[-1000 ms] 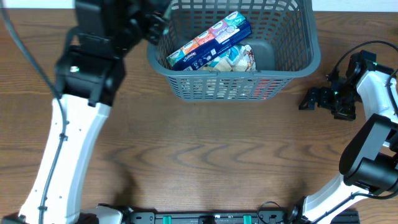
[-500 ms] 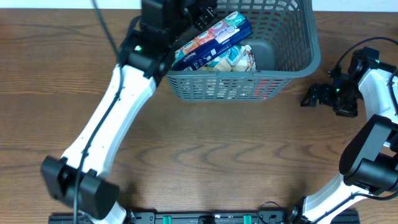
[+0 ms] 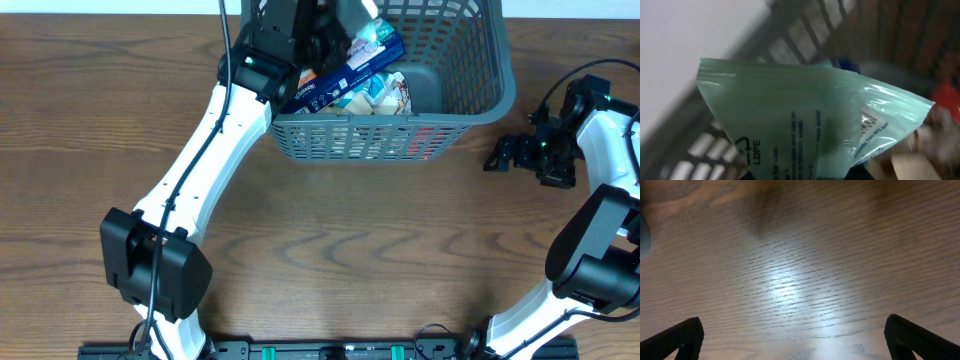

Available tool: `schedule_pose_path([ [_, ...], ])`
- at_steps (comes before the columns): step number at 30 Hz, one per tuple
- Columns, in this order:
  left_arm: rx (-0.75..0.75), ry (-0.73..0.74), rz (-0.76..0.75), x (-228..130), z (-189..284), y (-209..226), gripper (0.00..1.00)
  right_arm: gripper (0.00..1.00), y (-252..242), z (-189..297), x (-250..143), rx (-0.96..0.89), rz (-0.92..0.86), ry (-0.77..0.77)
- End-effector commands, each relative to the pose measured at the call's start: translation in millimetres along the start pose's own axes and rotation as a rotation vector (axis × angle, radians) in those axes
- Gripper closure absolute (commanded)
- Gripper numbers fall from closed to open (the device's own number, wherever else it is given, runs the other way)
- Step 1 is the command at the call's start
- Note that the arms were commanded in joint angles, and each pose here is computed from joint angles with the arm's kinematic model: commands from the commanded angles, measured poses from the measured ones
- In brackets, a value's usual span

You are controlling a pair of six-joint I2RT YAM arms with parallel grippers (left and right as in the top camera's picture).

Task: Pack container
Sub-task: 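Carry the wipes pouch over the basket and lower it in, then open the left gripper to release the pouch inside the basket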

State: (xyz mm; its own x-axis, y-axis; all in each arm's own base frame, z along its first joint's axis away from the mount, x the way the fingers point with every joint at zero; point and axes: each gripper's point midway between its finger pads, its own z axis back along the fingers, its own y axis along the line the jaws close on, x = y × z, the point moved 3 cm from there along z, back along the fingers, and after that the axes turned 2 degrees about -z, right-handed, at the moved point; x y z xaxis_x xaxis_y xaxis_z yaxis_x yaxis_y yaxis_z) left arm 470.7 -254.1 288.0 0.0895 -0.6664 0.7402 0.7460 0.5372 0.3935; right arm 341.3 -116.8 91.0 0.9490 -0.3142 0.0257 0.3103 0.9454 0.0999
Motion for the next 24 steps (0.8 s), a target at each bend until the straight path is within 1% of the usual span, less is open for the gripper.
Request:
schedule_pose_path([
  [1, -0.031, 0.034, -0.115, -3.8, 4.3, -2.7, 0.94, 0.01, 0.2, 8.5, 4.8, 0.003, 0.011, -0.028],
  [9, -0.149, 0.167, -0.164, -34.7, 9.3, -25.4, 0.94, 0.01, 0.2, 8.5, 4.1, 0.003, 0.010, -0.025],
  [16, -0.179, 0.199, -0.169, -42.0, 11.6, -31.0, 0.94, 0.01, 0.2, 8.5, 4.1, 0.003, 0.010, -0.025],
  [17, -0.179, 0.199, -0.169, -42.0, 11.6, -30.9, 0.85, 0.01, 0.2, 8.5, 4.1, 0.003, 0.010, -0.025],
  [19, -0.178, 0.200, -0.169, -42.1, 11.6, -30.8, 0.52, 0.01, 0.2, 8.3, 4.0, 0.003, 0.010, -0.024],
  [20, -0.172, 0.204, -0.170, -42.6, 11.6, -30.0, 0.44, 0.01, 0.2, 8.5, 3.8, 0.003, 0.010, -0.024],
  [22, -0.158, 0.218, -0.173, -44.4, 11.6, -27.8, 0.37, 0.01, 0.2, 8.5, 3.8, 0.003, 0.010, -0.024],
  [24, -0.154, 0.222, -0.174, -45.0, 11.7, -27.2, 0.26, 0.01, 0.2, 8.3, 3.8, 0.003, 0.010, -0.023],
])
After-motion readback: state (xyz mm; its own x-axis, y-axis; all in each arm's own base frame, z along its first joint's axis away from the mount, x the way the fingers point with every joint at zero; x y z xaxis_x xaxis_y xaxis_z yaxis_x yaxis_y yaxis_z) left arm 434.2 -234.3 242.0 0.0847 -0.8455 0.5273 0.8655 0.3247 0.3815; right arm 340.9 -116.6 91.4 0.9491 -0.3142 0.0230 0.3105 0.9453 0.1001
